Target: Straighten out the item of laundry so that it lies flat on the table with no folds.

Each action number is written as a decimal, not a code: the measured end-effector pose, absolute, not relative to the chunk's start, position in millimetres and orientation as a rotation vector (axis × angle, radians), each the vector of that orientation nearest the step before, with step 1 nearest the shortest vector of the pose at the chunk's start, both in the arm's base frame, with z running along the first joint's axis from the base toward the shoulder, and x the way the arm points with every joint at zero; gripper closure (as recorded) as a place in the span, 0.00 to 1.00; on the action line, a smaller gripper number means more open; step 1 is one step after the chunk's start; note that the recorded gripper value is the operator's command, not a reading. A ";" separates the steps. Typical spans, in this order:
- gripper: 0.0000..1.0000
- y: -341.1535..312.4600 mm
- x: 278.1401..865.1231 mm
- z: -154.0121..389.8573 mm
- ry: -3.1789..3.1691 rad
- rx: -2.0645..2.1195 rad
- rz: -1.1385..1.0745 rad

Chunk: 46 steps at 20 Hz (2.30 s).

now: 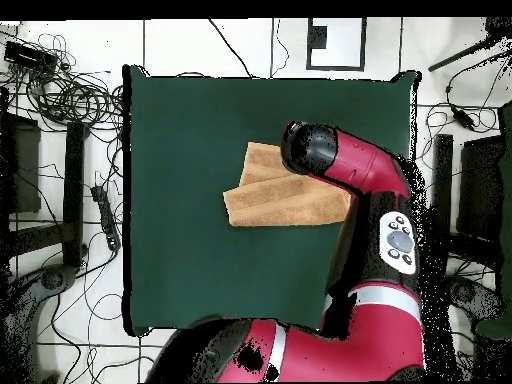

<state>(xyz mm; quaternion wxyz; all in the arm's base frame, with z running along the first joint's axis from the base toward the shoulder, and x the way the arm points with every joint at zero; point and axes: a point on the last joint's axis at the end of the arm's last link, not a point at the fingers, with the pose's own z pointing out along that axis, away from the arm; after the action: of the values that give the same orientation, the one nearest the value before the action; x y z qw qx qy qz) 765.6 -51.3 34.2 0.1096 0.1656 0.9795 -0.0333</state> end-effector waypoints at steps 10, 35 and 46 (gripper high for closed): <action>1.00 -39.1 758.5 31.9 2.849 0.461 -0.108; 1.00 -44.0 706.8 34.9 2.916 0.417 -0.145; 1.00 -37.5 703.1 16.9 2.939 0.406 -0.141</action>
<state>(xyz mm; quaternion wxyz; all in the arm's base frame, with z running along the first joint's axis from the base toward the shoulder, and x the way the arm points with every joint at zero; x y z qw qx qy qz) 703.1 -37.5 16.9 0.0855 0.1362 0.9859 -0.0474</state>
